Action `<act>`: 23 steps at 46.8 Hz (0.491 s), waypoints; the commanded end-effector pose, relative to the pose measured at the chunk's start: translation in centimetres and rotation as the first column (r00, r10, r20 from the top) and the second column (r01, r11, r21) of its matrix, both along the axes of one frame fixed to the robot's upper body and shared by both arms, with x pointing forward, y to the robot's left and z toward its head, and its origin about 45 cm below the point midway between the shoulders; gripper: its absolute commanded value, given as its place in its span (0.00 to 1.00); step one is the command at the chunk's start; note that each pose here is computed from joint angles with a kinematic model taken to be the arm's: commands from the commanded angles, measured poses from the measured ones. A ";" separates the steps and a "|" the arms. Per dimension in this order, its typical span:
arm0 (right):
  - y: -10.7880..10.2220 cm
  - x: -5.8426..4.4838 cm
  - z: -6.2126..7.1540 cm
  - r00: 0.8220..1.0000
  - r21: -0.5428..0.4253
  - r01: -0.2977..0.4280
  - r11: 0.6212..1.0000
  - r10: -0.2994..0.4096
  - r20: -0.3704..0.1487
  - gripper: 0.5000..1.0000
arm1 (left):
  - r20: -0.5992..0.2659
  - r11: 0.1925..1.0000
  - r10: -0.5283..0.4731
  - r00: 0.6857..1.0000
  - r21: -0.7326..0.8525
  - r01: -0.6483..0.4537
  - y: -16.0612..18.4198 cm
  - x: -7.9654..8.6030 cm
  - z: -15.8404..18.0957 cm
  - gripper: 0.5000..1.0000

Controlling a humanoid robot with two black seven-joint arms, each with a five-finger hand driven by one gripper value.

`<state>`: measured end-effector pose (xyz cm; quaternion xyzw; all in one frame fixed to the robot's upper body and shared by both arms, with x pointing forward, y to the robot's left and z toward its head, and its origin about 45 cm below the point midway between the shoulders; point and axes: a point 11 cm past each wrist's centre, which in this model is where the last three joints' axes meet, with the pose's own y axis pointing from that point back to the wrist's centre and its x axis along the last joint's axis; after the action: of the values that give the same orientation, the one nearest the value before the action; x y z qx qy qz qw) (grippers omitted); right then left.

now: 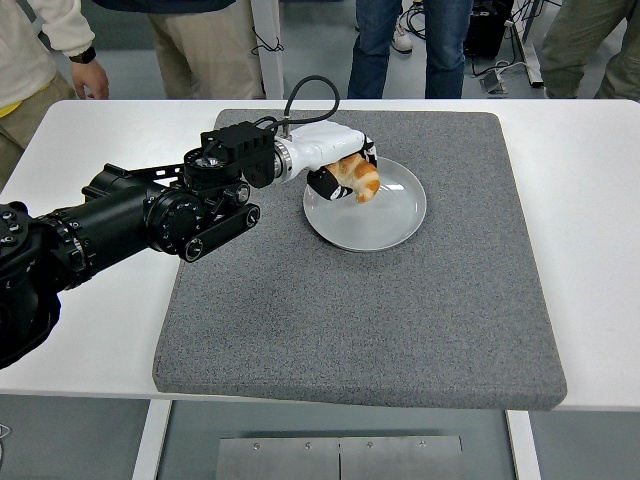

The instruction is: Place the bread on the plate

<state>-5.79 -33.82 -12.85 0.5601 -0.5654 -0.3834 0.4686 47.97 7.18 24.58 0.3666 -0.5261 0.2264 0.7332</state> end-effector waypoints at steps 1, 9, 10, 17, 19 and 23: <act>0.0 0.0 0.0 1.000 0.000 0.000 1.000 0.000 0.000 1.00 | -0.007 1.000 -0.022 1.000 -0.010 0.022 -0.1 -0.2 -0.2 0.00; 0.0 0.0 0.0 1.000 0.000 0.000 1.000 0.000 0.000 1.00 | 0.007 0.998 -0.053 0.999 -0.026 0.053 -0.4 -0.5 0.0 0.00; 0.0 0.0 0.0 1.000 0.000 0.000 1.000 0.000 0.000 1.00 | 0.008 0.998 -0.054 0.998 -0.027 0.055 -0.4 -0.4 0.0 0.00; 0.0 0.0 0.0 1.000 0.000 0.000 1.000 0.000 0.000 1.00 | 0.013 0.997 -0.072 0.997 0.011 0.072 -0.1 -0.7 -0.8 0.00; 0.0 0.0 0.0 1.000 0.000 0.000 1.000 0.000 0.000 1.00 | 0.025 0.997 -0.065 0.998 0.034 0.064 0.5 -0.4 -1.1 0.00; 0.0 0.0 0.0 1.000 0.000 0.000 1.000 0.000 0.000 1.00 | 0.042 0.997 -0.058 0.997 0.048 0.056 1.2 -0.1 -1.3 0.00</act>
<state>-5.79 -33.82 -12.85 0.5602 -0.5653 -0.3836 0.4685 47.73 8.08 23.43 0.3608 -0.5536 0.2013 0.7231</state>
